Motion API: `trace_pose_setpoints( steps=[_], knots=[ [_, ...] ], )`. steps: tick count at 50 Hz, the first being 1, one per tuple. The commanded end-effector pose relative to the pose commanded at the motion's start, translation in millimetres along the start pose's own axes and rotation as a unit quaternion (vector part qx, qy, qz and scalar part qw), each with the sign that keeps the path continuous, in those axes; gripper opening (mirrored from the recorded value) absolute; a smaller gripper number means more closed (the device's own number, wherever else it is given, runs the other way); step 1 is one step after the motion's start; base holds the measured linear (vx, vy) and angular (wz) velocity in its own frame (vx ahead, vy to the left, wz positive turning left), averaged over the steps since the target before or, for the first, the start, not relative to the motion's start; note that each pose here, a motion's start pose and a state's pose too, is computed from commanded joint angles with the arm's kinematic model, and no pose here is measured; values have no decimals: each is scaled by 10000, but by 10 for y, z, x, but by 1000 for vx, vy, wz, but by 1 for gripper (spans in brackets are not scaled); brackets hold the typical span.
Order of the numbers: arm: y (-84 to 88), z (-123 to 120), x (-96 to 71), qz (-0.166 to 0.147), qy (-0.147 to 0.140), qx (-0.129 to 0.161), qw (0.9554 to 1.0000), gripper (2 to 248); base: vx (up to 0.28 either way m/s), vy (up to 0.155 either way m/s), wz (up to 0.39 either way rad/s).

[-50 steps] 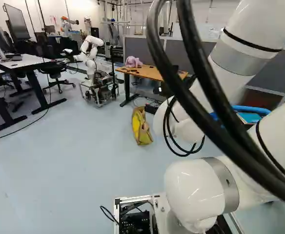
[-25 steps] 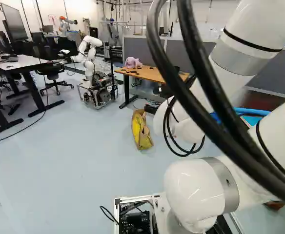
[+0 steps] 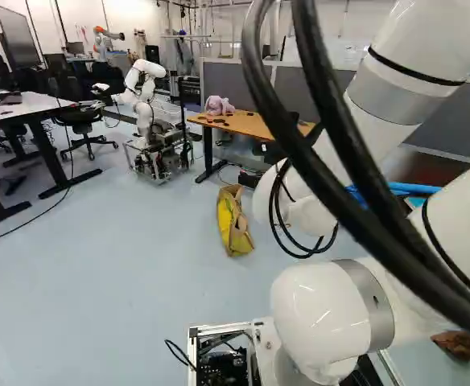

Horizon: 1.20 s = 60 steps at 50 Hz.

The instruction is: Pick up the bag on the ground and place it on the table

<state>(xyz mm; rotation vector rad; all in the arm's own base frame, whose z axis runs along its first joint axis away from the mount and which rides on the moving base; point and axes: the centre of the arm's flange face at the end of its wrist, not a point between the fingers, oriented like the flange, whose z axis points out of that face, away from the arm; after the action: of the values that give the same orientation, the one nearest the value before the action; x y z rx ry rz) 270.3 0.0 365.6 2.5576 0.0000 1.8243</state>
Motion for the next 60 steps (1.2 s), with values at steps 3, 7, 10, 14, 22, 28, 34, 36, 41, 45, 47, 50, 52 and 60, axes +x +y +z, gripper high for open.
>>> trace_pose_setpoints(
  steps=[3,7,10,14,22,28,34,36,41,45,47,50,52,60],
  knots=[
    [0,0,0,0,0,0,10000,247,147,0,-9],
    [0,0,0,0,0,0,10000,247,169,-6,-9],
    [0,0,0,0,0,0,10000,247,161,-24,9],
    [0,0,0,0,0,0,10000,247,158,-51,-8],
    [0,0,0,0,0,0,10000,247,151,-37,-2],
    [0,0,0,0,0,0,10000,247,147,-41,-4],
    [0,0,0,0,0,0,10000,247,139,-14,-16],
    [0,0,0,0,0,0,10000,247,124,4,1],
    [0,0,0,0,0,0,10000,247,118,-1,-9],
    [0,0,0,0,0,0,10000,247,127,2,-4],
    [0,0,0,0,0,0,10000,247,133,5,-1],
    [0,0,0,0,0,0,10000,247,121,-3,-8],
    [0,0,0,0,0,0,10000,247,125,-3,-12],
    [0,0,0,0,0,0,10000,247,126,0,-5]
  ],
)
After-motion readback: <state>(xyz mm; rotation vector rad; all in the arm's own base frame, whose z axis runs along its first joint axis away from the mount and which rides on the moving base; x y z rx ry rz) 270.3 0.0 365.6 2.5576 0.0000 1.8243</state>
